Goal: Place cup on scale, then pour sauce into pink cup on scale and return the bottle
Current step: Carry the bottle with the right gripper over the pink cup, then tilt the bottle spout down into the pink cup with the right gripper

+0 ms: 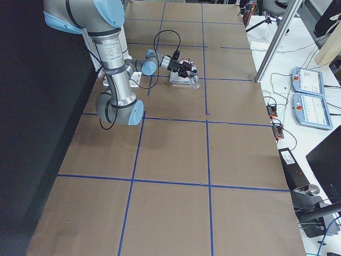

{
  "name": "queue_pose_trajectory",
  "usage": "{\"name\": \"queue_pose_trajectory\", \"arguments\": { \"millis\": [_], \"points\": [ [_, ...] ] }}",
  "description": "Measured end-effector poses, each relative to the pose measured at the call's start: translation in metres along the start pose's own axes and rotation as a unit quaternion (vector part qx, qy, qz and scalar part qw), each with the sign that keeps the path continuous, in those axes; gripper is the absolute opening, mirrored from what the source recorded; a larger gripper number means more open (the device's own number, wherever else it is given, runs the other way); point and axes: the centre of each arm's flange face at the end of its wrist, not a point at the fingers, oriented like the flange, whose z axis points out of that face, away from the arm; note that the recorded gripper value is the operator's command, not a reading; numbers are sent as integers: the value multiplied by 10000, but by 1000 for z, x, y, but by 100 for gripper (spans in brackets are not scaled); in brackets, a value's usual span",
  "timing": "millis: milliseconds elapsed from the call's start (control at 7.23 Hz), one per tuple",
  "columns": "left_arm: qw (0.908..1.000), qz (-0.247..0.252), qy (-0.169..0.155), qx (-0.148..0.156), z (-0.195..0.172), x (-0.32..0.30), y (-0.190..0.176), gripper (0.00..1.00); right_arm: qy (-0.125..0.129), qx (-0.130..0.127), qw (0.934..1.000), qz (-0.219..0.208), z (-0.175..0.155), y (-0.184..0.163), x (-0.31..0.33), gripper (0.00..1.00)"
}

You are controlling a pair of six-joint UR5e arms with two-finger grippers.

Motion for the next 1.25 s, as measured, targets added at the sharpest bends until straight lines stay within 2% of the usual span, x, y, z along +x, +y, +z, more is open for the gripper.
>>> {"name": "queue_pose_trajectory", "arguments": {
  "millis": [277, 553, 830, 1245],
  "points": [
    [10000, -7, 0, -2, 0, 0, 1, 100, 384, 93, 9981, -482, 3, 2, -11, 0],
    [10000, -5, -1, 1, 0, 0, 1, 100, 670, 154, 9925, -1011, 5, 2, -13, 0],
    [10000, -9, -1, 0, 0, -1, 1, 100, 844, 186, 9873, -1330, 4, 1, -11, 0],
    [10000, -10, -1, -1, 0, -1, 1, 100, 1051, 175, 9753, -1932, 5, 4, -9, 0]
  ]
}}
